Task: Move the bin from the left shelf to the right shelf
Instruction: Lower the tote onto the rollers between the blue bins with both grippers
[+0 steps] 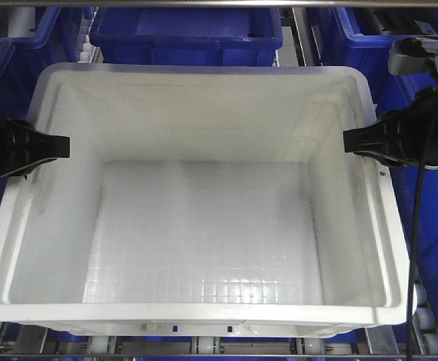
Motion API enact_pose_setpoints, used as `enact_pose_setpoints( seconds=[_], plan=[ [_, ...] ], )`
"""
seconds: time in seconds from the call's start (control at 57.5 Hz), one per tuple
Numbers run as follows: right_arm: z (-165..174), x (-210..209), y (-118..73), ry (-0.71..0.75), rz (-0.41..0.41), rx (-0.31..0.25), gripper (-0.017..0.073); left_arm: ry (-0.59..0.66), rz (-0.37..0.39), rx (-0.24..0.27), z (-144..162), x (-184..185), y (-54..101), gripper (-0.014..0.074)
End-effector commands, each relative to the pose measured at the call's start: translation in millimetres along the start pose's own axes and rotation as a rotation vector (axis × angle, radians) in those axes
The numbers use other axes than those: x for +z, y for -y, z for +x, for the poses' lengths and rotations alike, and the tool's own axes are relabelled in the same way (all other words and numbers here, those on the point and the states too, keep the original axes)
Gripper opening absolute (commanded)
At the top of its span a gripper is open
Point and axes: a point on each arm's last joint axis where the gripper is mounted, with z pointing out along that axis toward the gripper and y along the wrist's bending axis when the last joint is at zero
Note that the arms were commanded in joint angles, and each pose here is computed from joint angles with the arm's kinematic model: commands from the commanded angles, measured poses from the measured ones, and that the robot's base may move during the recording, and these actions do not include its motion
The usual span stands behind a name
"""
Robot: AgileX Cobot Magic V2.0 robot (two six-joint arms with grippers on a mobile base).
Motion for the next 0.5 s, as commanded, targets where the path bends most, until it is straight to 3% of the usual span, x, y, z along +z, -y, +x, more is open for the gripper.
enact_pose_setpoints(
  seconds=[0.0,0.487],
  plan=[
    [-22.1,-20.5,-0.4,0.197,0.016,-0.037,-0.0004,0.169,0.013,0.049,-20.2,-13.9,3.8,-0.0006],
    [-22.1,-20.5,-0.4,0.197,0.017,-0.038,-0.0004,0.173,0.014,0.047,-21.3,-10.8,3.9,-0.0006]
  ],
)
